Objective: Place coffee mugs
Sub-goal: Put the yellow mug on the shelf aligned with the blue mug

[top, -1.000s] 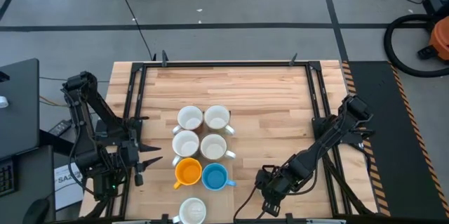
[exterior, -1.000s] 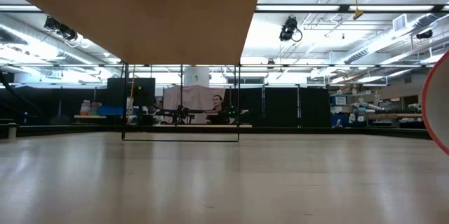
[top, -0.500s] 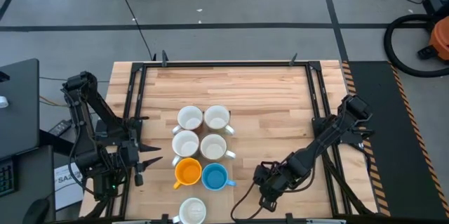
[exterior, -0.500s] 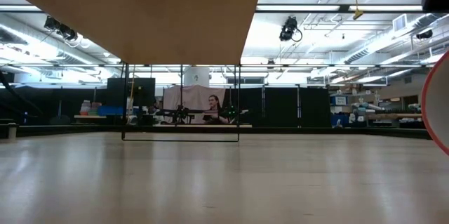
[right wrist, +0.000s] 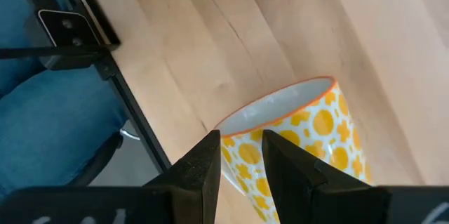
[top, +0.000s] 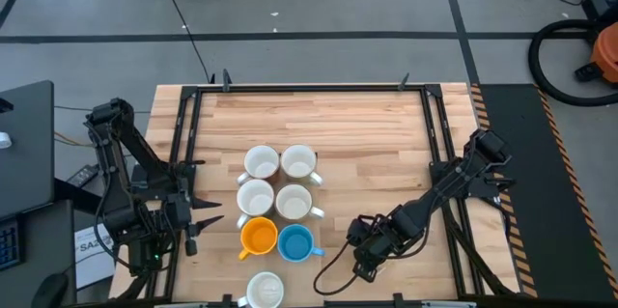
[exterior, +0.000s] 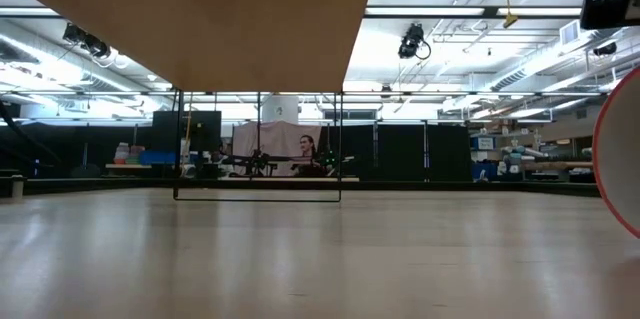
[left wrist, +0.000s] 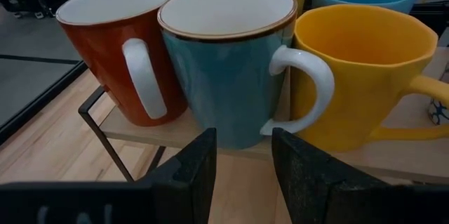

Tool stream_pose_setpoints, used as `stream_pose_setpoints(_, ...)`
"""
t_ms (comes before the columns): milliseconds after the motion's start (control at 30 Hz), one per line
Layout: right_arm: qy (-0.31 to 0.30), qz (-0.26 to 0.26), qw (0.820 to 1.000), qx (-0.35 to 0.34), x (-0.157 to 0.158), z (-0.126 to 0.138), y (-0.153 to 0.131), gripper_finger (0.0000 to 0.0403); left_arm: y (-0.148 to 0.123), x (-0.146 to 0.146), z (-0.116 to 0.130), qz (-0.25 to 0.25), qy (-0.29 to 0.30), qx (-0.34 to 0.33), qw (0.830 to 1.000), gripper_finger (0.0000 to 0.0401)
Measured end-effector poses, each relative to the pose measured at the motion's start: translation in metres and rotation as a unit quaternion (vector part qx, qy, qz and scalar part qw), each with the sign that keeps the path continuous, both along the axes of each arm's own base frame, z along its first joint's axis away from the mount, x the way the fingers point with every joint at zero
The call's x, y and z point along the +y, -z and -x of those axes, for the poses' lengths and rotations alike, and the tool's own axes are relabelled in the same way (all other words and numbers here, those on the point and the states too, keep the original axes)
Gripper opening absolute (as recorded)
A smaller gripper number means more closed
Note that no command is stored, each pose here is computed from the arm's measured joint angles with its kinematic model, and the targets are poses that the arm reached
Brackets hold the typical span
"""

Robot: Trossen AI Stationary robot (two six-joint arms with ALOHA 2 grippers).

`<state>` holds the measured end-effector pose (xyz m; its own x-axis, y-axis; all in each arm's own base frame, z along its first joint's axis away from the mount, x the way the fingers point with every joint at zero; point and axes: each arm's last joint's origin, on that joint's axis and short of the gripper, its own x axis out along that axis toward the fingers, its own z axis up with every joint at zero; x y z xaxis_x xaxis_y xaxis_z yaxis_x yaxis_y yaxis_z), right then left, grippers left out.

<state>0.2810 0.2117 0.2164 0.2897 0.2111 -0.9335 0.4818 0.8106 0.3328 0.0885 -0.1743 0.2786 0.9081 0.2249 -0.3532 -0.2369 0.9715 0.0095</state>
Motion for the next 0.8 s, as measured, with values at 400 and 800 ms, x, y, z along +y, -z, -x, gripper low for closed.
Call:
stream_pose_setpoints(400, 0.0, 0.019, 1.0, 0.012, -0.01, -0.002, 0.0, 0.0113, 0.0, 0.0, 0.0, 0.0, 0.0, 0.0, 1.0, 0.0144)
stream_pose_setpoints(800, 0.022, 0.058, 0.998, 0.021, -0.022, 0.003, -0.004, 0.0114, 0.0, 0.0, 0.0, 0.0, 0.0, 0.0, 1.0, 0.0144)
